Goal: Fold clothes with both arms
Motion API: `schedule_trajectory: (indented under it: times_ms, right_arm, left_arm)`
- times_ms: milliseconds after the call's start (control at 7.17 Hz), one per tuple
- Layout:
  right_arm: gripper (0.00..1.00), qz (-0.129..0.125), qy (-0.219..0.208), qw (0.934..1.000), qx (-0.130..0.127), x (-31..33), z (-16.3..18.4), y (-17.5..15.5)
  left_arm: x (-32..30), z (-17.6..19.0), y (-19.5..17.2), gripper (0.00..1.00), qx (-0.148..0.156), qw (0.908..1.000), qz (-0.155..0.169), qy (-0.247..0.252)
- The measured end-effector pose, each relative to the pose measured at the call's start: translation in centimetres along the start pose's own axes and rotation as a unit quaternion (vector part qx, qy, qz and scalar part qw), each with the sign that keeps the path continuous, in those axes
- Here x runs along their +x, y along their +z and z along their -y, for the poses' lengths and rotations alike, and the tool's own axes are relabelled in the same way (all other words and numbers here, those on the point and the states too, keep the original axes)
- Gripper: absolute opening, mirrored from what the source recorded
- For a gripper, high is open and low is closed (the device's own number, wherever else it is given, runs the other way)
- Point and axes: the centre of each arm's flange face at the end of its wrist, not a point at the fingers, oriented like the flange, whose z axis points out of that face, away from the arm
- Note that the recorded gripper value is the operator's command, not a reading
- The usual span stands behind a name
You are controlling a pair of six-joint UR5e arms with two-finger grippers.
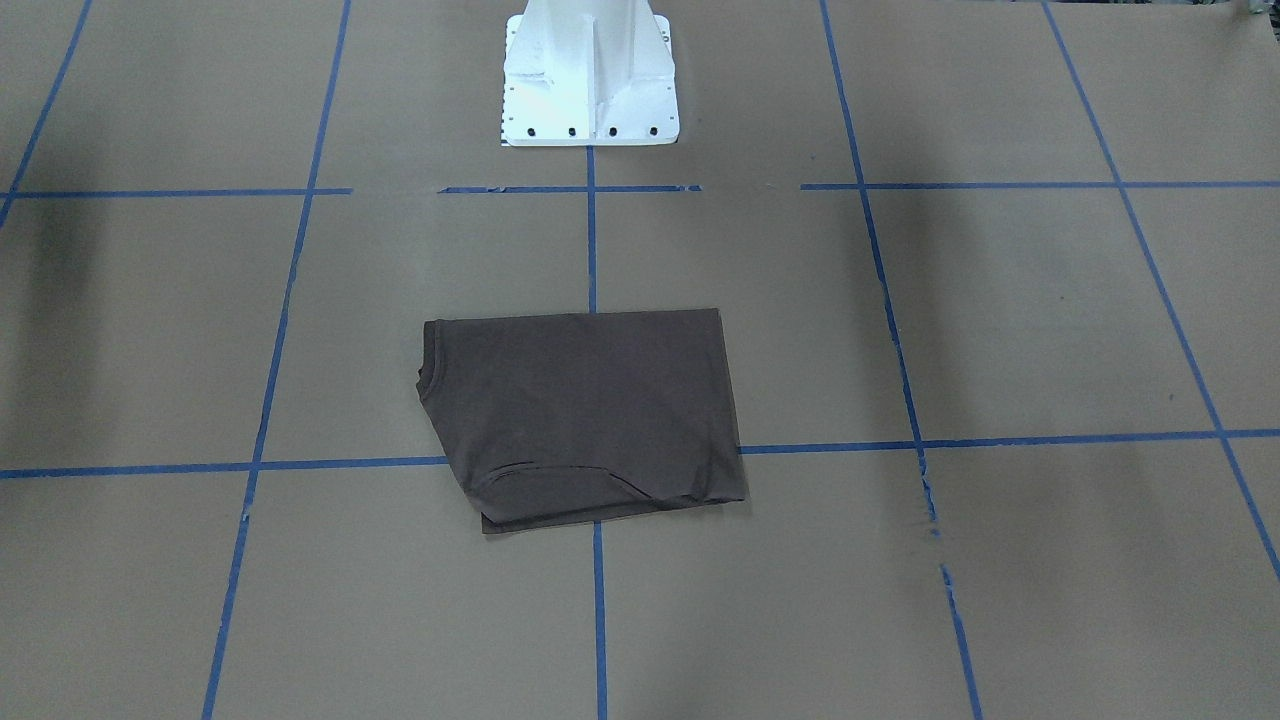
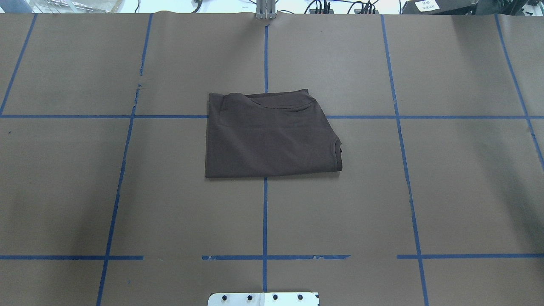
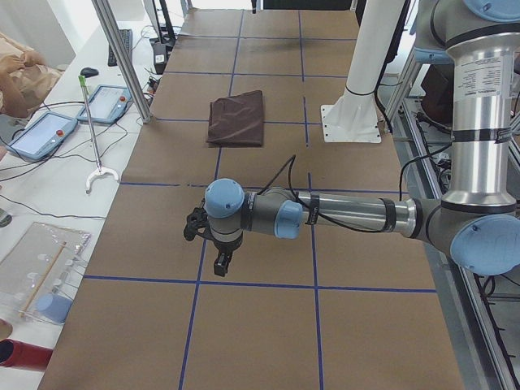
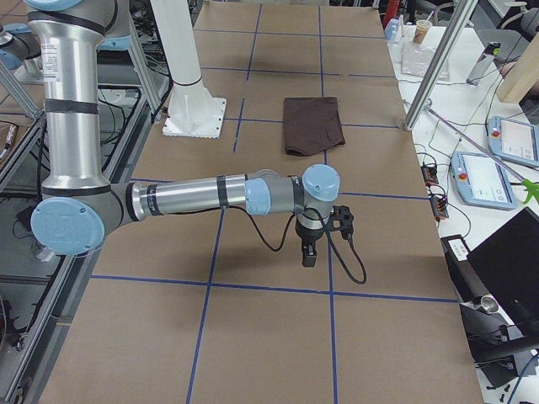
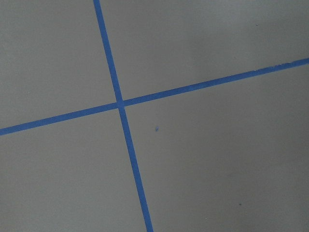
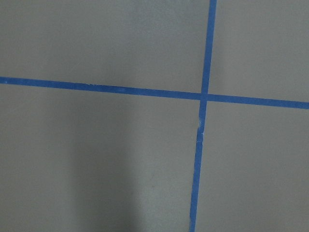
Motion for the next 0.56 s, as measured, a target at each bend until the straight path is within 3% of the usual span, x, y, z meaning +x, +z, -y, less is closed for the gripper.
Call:
schedule_trajectory:
  times_ms: [558]
  right_arm:
    - [1.0,0.002,0.001,1.0,-0.001,0.1,-0.1,0.3]
  left_arm:
    - [0.7,2.4,-0.7,1.0,0.007,1.0,-0.004,0.005]
